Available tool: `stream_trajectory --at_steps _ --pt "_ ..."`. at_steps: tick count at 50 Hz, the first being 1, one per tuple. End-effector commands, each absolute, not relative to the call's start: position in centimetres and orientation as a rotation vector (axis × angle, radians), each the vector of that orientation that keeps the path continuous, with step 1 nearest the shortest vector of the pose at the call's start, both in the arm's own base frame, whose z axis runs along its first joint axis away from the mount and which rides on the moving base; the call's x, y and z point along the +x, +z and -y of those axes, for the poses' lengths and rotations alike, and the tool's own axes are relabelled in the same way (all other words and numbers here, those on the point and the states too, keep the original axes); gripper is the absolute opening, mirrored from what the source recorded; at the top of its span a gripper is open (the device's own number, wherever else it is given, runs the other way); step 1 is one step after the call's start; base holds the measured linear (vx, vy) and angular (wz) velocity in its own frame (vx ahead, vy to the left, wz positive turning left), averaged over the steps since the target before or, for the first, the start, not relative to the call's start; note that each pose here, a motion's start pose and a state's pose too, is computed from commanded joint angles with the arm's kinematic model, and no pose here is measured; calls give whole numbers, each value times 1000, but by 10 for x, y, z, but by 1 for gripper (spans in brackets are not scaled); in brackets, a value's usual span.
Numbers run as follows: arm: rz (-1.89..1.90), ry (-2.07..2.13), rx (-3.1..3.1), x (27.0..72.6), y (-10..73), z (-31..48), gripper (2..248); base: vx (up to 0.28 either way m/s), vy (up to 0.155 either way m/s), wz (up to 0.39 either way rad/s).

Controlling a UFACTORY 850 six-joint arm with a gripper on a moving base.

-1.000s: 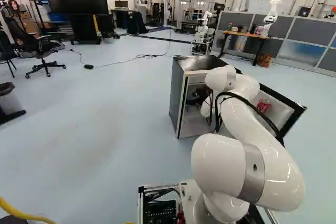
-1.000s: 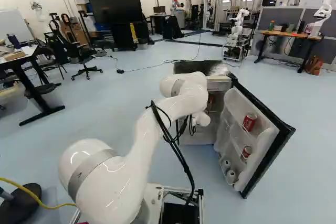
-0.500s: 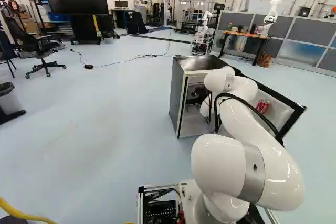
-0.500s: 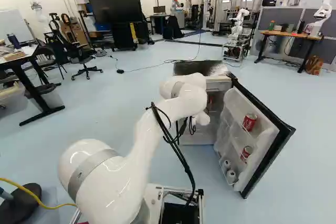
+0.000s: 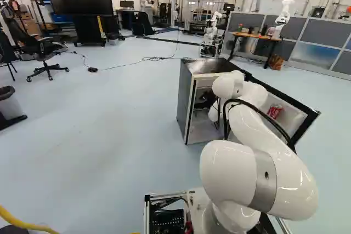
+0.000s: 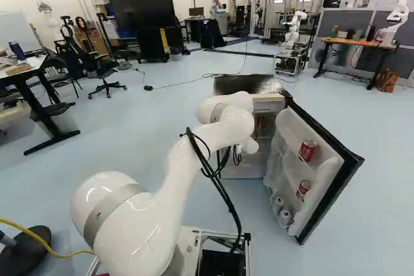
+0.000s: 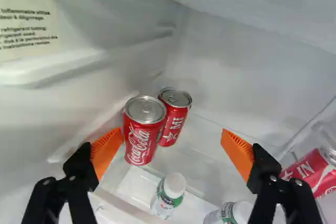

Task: Grab a drink from the fridge

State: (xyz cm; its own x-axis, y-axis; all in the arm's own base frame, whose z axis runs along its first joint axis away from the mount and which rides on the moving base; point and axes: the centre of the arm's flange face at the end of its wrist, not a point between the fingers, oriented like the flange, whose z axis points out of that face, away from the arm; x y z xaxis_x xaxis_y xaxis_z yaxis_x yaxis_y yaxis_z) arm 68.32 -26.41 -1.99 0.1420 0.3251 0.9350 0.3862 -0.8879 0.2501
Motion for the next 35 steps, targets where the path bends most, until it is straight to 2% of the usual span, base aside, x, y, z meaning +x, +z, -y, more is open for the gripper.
stream_trajectory --at_steps 35 --pt "739 -1899 -2327 688 -21 262 247 0 0 0"
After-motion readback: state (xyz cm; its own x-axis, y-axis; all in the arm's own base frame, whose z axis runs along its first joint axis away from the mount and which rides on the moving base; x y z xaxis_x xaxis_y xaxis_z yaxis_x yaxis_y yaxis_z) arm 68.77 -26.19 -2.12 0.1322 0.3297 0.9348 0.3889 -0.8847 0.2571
